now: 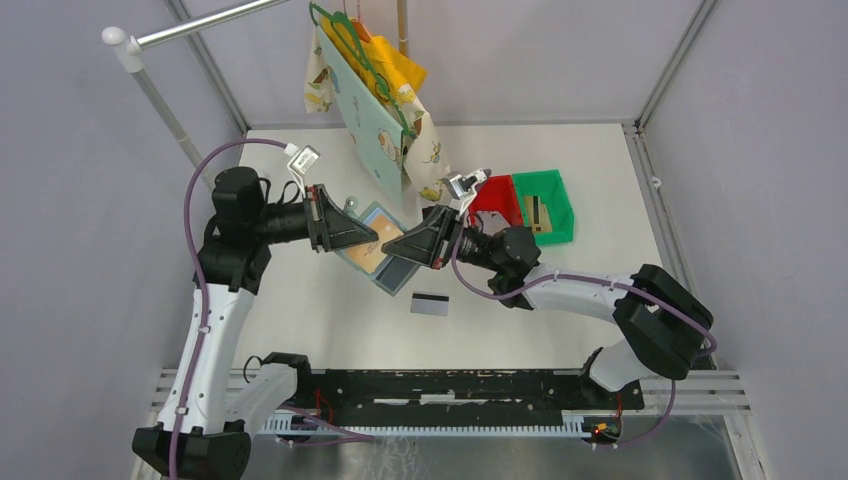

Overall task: Take the credit cards out of the card holder
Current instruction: Remove the credit card from the card holder.

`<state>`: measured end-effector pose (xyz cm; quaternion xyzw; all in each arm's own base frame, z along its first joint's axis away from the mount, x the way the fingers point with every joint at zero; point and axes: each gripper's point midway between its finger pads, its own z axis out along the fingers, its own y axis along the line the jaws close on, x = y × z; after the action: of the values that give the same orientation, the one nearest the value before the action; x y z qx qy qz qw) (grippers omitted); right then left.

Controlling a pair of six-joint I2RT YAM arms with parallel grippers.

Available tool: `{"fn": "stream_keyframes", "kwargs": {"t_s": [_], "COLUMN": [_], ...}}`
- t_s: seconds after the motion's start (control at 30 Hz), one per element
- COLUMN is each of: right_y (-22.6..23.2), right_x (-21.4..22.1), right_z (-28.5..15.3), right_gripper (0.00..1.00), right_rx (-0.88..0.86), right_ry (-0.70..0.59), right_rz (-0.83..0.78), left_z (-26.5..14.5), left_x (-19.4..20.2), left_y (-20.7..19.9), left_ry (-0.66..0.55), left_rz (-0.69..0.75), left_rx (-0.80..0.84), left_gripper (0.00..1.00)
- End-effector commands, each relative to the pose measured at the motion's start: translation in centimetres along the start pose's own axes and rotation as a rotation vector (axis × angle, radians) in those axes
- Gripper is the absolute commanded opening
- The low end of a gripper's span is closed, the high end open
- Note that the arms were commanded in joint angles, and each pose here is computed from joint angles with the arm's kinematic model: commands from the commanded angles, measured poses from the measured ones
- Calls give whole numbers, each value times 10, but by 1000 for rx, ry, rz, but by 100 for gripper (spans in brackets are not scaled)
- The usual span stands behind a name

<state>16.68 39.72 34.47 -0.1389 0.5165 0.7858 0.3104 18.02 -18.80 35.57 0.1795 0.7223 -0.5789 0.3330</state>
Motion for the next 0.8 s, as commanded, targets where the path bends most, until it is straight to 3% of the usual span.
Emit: {"fn": "stream_keyframes", "kwargs": {"t_s": [0.0, 0.47, 0.67, 0.77], "right_y": [46, 41, 45, 49], "right_x": [-9, -2, -4, -7], "right_z": [-4, -10, -11, -8], "right_gripper": [0, 0, 17, 12], "right_rx": [-155, -129, -140, -153], "right_ry": [-21, -13, -22, -27], "right_rz": [-70, -81, -85, -90], "left_z": [-4, -4, -4, -4], "left_x": [-14, -17, -19, -19], "left_y": [-17, -25, -25, -25], "left_ry": [-36, -29, -31, -34], "left_rz": [38, 14, 6, 9], "left_rx": [31, 66, 67, 66], "left_gripper": [19, 16, 15, 14]}}
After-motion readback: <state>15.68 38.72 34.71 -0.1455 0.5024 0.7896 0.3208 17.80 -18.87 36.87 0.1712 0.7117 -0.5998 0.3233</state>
